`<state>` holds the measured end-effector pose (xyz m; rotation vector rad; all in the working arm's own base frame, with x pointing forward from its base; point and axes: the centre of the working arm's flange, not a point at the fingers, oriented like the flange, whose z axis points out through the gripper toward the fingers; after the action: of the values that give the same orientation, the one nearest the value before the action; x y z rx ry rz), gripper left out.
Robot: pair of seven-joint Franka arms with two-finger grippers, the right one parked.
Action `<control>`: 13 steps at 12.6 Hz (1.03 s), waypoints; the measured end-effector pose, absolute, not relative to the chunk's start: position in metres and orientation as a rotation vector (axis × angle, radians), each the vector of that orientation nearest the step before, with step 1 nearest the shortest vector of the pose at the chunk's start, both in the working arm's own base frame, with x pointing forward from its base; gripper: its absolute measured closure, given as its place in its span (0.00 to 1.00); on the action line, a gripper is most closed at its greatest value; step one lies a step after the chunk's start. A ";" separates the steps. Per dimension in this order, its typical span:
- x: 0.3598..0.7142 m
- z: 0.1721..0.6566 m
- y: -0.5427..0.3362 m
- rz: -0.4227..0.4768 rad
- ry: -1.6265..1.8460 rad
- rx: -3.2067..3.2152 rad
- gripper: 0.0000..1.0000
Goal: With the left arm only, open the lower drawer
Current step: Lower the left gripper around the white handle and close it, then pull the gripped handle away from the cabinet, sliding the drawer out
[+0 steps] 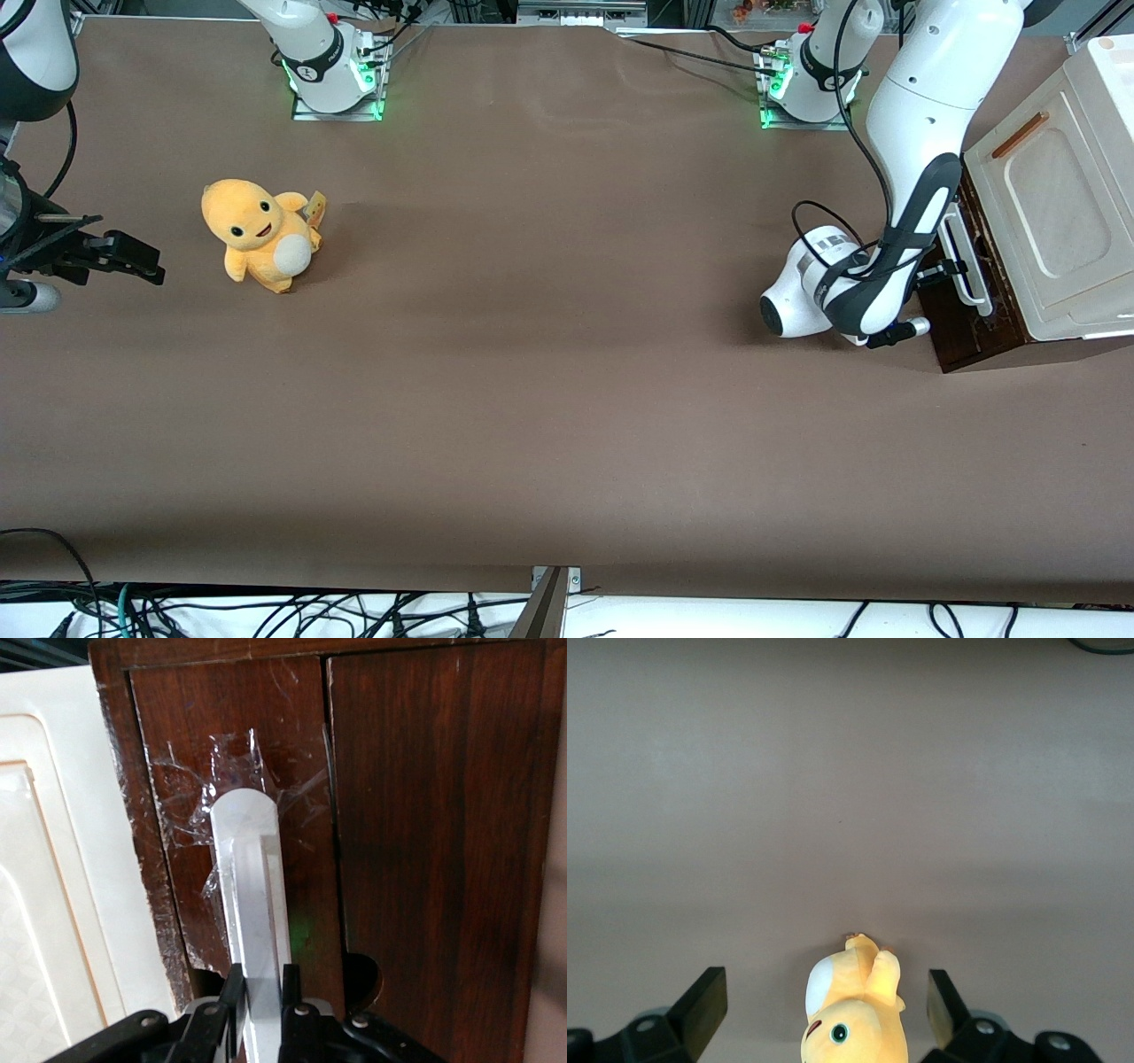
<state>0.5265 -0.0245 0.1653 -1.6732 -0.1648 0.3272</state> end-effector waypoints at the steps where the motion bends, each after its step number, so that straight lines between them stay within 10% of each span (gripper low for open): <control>1: 0.527 0.165 -0.025 0.326 -0.165 -1.674 0.81; 13: 0.529 0.170 -0.047 0.313 -0.164 -1.690 0.81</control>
<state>0.5289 -0.0466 0.1703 -1.6905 -0.1637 0.3132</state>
